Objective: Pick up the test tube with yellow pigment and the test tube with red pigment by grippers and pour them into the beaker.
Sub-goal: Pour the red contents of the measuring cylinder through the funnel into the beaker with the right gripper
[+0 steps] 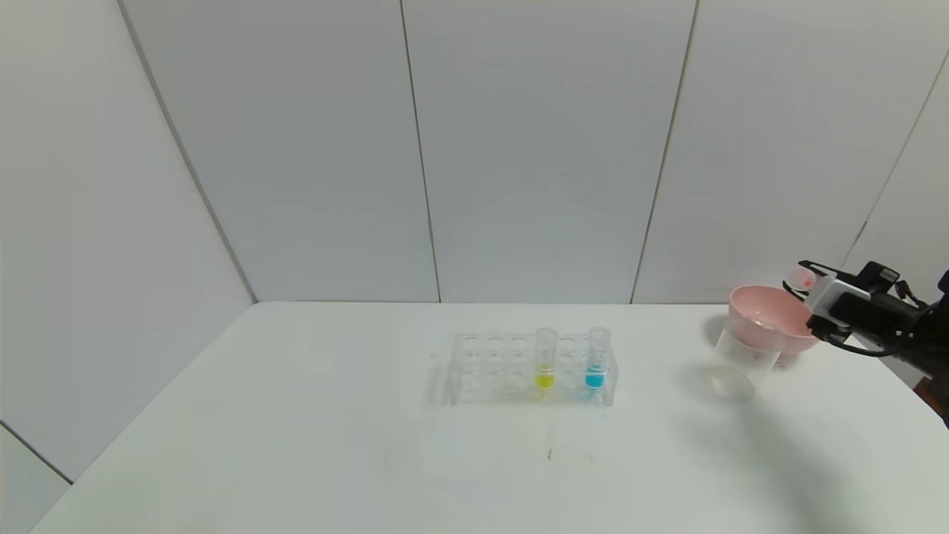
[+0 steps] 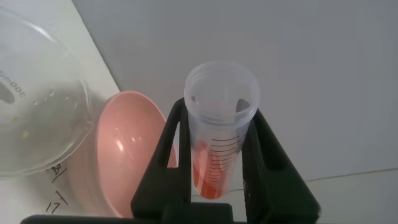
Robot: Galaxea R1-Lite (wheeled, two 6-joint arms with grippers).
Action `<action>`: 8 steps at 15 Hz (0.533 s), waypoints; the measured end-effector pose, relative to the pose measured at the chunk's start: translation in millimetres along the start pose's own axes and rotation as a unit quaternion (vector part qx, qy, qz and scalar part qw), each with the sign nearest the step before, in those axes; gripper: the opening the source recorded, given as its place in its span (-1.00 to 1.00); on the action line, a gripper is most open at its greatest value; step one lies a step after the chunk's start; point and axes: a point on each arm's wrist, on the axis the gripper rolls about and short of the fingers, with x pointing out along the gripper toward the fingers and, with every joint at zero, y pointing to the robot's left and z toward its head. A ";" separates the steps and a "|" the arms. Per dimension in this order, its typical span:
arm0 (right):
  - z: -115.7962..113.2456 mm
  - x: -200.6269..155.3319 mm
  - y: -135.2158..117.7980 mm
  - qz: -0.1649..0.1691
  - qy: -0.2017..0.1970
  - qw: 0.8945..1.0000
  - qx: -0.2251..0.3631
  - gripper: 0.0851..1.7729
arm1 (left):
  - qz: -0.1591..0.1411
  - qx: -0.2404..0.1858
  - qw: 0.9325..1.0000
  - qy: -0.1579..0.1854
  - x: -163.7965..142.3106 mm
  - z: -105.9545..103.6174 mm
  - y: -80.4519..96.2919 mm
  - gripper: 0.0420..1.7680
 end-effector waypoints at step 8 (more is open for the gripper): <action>-2.1 -1.1 9.7 0.021 0.017 1.000 0.002 -0.48 | 0.000 0.000 1.000 0.000 0.0 0.0 0.0 1.00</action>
